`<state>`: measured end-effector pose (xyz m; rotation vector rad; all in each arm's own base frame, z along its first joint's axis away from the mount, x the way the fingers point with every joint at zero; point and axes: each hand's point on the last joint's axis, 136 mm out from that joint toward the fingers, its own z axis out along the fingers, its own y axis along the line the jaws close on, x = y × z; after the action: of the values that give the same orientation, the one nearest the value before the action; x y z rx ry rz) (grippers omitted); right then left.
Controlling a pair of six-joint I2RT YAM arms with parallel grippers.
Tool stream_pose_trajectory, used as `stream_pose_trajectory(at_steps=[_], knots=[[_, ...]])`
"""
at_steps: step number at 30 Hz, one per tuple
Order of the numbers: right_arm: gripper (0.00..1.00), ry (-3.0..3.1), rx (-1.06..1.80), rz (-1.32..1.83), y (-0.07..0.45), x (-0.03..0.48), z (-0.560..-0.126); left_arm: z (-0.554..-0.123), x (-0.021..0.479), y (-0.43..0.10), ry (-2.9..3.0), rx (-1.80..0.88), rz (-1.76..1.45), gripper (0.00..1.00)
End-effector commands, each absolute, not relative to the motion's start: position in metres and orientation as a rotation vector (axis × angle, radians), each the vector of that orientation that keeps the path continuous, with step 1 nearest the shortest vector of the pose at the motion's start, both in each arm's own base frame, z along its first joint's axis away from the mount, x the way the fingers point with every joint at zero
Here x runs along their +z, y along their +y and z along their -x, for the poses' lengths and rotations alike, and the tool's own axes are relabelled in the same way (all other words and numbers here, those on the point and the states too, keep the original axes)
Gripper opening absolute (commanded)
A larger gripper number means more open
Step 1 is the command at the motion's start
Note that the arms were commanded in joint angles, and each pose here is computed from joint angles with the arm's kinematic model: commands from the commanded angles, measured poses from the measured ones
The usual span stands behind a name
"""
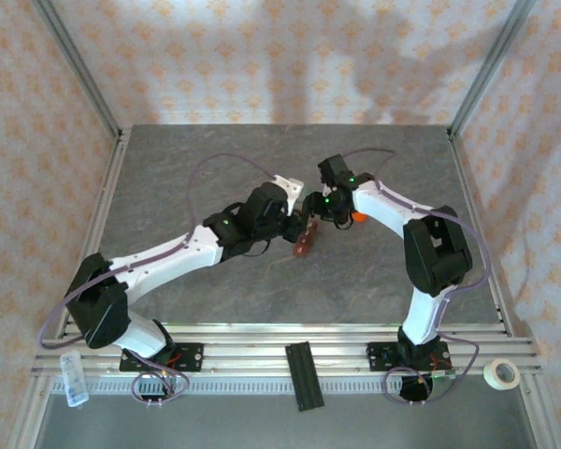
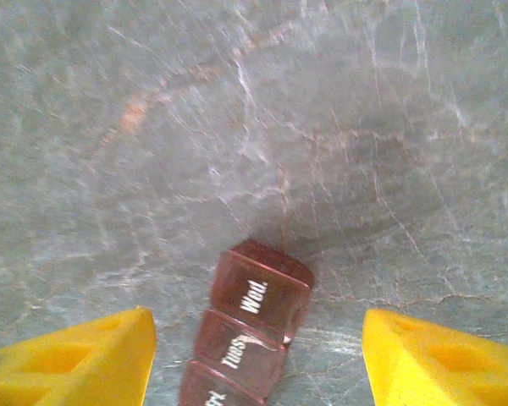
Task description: Sort the pills into containers
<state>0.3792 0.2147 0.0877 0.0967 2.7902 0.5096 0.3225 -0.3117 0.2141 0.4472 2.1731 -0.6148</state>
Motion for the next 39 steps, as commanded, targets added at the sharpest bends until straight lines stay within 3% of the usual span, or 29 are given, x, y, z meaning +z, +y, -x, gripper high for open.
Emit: stream_pose_trajectory(at_steps=[1,3,6,10,12,16,21,28,34,39], knots=[[0.66,2.739,0.506,-0.094,0.207,0.128,-0.381,-0.342,0.228,-0.272,2.107,-0.468,-0.340,0.24],[0.66,2.689,0.531,-0.104,0.203,0.152,-0.384,-0.350,0.237,-0.251,2.078,-0.417,-0.287,0.31],[0.69,2.589,0.550,-0.154,0.187,0.194,-0.390,-0.365,0.255,-0.214,2.030,-0.327,-0.203,0.53],[0.78,2.433,0.513,-0.243,0.147,0.247,-0.393,-0.381,0.280,-0.160,1.952,-0.141,-0.109,0.99],[0.82,2.362,0.459,-0.305,0.120,0.267,-0.392,-0.387,0.291,-0.134,1.913,-0.090,-0.063,1.00],[1.00,2.230,0.337,-0.459,0.061,0.293,-0.386,-0.391,0.305,-0.084,1.813,-0.040,0.007,1.00],[1.00,2.072,0.107,-0.697,-0.013,0.297,-0.373,-0.389,0.296,-0.032,1.754,-0.002,0.058,1.00],[1.00,1.756,-0.226,-0.912,-0.087,0.283,-0.349,-0.380,0.217,0.021,1.843,0.073,0.122,1.00],[1.00,1.732,-0.392,-0.883,-0.103,0.254,-0.347,-0.372,0.158,0.028,1.845,0.138,0.108,1.00],[1.00,1.812,-0.381,-0.793,-0.094,0.208,-0.362,-0.376,0.167,0.023,1.762,0.109,0.085,1.00]])
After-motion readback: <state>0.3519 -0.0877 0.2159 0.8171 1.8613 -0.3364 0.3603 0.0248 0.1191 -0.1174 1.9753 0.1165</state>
